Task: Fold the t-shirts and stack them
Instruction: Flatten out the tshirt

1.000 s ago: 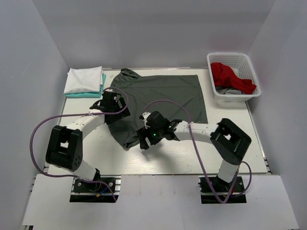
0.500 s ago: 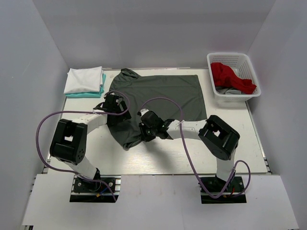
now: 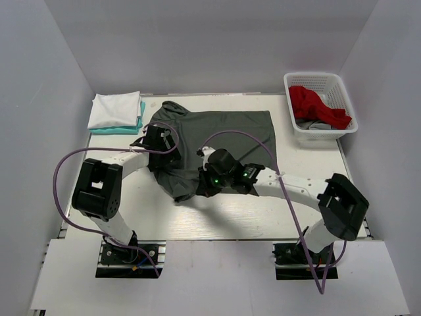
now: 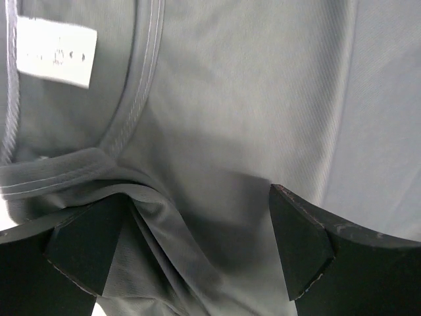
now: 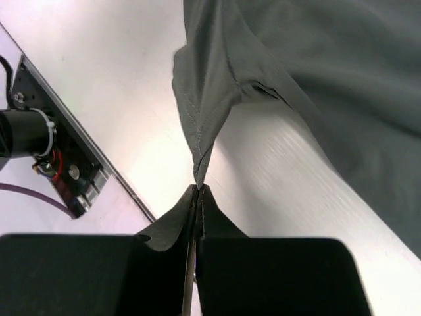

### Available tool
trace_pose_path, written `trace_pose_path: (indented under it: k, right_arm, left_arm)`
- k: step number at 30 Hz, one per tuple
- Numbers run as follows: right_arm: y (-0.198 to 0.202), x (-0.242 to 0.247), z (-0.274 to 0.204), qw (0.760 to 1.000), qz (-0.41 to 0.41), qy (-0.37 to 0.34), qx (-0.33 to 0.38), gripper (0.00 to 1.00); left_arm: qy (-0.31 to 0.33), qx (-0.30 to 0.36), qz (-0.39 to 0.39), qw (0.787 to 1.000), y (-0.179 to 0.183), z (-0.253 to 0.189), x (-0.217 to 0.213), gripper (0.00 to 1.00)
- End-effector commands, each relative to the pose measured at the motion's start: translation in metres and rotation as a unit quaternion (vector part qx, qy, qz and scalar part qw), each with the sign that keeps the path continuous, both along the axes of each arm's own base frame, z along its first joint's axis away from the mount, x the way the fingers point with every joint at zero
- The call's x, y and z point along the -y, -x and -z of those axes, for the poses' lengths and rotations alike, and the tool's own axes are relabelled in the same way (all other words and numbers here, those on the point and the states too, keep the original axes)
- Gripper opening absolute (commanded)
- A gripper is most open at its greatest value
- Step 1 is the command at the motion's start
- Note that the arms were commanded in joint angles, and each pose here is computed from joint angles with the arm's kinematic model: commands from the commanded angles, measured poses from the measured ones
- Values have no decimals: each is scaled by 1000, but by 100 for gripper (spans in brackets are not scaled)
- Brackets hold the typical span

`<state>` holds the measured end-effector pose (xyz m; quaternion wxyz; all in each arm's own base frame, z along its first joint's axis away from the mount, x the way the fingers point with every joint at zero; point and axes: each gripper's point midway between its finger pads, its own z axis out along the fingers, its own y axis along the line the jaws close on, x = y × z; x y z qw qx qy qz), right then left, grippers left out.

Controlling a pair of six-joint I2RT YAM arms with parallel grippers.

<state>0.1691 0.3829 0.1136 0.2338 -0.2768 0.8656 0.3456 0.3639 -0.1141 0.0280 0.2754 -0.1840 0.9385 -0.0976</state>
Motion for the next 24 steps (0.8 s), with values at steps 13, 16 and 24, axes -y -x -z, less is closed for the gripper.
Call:
trace_pose_path:
  k: [13, 16, 24]
  right_arm:
    - [-9, 79, 30, 981, 103, 163, 18, 59]
    - [-21, 83, 31, 976, 135, 166, 35, 77]
    - [-66, 128, 38, 950, 258, 176, 25, 90]
  left_arm:
    - [-18, -36, -9, 999, 27, 0, -13, 100]
    - [-8, -18, -2, 1000, 30, -19, -8, 100]
    - [-4, 29, -25, 999, 62, -82, -24, 100]
